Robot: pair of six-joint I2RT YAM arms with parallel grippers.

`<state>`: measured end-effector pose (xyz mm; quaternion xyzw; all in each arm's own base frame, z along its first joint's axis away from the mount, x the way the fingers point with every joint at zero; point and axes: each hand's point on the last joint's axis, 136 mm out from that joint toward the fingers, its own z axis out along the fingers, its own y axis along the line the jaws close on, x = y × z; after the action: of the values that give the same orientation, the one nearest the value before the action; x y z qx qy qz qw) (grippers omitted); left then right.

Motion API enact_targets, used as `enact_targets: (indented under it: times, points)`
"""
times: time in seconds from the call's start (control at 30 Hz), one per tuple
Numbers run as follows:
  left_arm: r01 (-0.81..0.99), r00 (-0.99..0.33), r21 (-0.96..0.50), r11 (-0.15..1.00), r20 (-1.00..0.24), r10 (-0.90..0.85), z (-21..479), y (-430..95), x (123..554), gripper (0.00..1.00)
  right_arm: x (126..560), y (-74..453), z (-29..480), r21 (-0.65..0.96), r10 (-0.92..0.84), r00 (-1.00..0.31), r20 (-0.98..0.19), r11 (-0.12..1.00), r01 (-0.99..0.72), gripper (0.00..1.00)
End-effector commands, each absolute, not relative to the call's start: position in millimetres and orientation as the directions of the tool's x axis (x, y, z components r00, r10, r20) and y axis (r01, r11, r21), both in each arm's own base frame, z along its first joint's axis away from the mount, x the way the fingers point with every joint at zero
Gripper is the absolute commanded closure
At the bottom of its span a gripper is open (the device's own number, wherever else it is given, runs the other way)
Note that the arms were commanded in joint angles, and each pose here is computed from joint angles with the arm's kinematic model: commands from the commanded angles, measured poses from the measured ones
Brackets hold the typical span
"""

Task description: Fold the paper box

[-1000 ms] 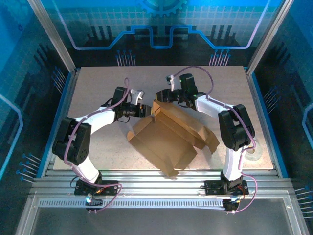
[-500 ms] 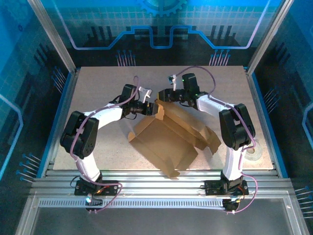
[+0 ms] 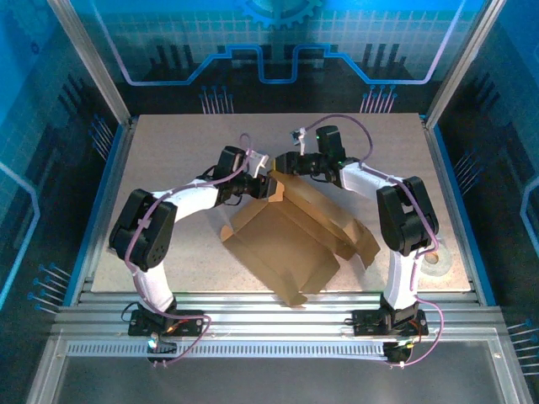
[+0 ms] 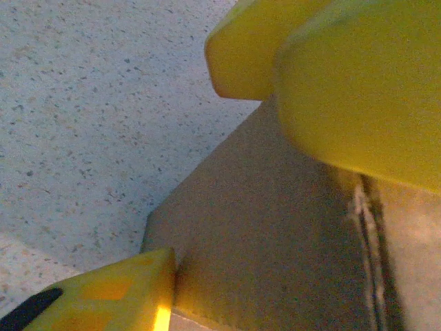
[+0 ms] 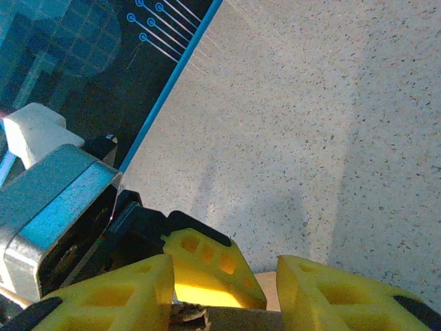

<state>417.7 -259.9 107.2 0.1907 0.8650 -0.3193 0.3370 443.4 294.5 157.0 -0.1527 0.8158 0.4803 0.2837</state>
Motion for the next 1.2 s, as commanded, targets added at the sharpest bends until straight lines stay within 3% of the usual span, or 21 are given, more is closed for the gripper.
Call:
enact_targets:
  times: [0.0,0.4,0.9,1.17]
  points:
    - [0.546,-0.648,-0.35,0.761,-0.752,0.119,110,-260,434,0.62,443,288,135,0.728,0.021,-0.837,-0.547,0.505,-0.464,0.57]
    - [0.438,-0.649,-0.231,0.869,-0.75,0.128,95,-249,442,0.75,441,282,130,0.719,0.025,-0.841,-0.541,0.532,-0.447,0.59]
    - [0.339,-0.68,-0.179,0.924,-0.725,0.109,89,-237,447,0.8,441,273,134,0.696,0.032,-0.837,-0.547,0.573,-0.432,0.61]
    - [0.221,-0.688,-0.122,0.968,-0.723,0.066,93,-213,443,0.81,439,259,169,0.664,0.061,-0.812,-0.581,0.613,-0.429,0.44]
